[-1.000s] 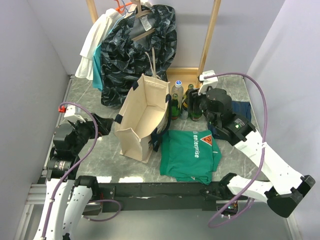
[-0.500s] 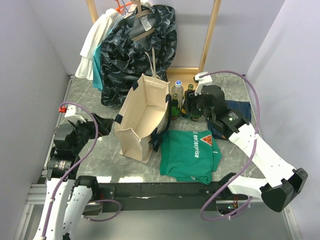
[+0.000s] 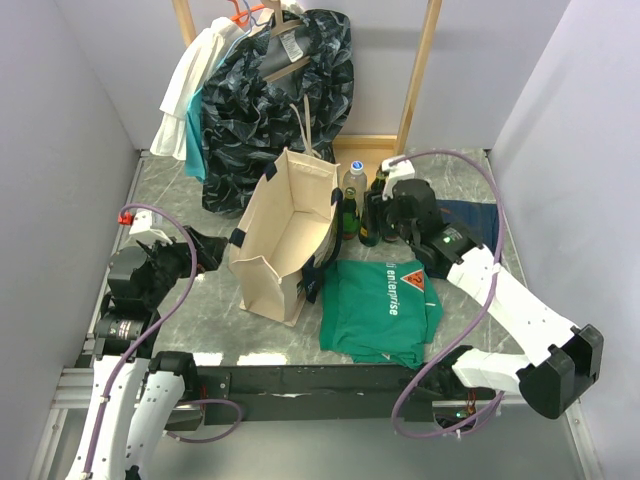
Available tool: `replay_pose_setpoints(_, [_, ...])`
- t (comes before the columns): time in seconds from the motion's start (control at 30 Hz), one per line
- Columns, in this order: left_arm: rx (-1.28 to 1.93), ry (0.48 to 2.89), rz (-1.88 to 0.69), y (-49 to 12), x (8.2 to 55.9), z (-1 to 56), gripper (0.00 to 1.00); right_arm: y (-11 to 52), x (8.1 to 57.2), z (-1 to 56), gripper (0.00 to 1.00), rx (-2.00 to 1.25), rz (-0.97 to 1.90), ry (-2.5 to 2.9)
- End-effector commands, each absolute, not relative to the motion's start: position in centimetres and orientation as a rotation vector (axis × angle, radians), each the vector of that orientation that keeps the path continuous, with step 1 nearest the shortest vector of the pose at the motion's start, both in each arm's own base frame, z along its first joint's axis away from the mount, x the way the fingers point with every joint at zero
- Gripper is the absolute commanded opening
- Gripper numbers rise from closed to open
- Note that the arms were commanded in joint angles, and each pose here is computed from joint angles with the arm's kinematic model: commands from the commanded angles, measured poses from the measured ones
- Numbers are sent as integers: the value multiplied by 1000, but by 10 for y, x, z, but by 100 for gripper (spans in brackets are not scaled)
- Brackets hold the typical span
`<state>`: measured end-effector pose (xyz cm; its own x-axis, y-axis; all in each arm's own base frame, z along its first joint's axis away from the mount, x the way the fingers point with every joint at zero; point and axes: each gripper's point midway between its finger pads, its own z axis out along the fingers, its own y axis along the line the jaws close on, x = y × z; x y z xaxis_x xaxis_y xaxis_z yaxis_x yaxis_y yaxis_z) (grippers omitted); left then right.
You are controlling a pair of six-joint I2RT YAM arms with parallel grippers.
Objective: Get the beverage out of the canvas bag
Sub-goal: Place the drink at the center of the board.
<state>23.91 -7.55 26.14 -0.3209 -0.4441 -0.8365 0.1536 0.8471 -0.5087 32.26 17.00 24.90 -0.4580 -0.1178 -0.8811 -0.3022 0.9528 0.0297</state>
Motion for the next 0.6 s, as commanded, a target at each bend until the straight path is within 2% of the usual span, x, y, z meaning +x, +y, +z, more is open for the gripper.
replay_pose_setpoints(0.0, [-224, 1786, -626, -77, 241, 266, 97, 170, 334, 296, 0, -195, 285, 1841])
replay_pose_setpoints(0.57, [-230, 1788, -623, -76, 241, 265, 96, 156, 345, 276, 0, -83, 213, 1794])
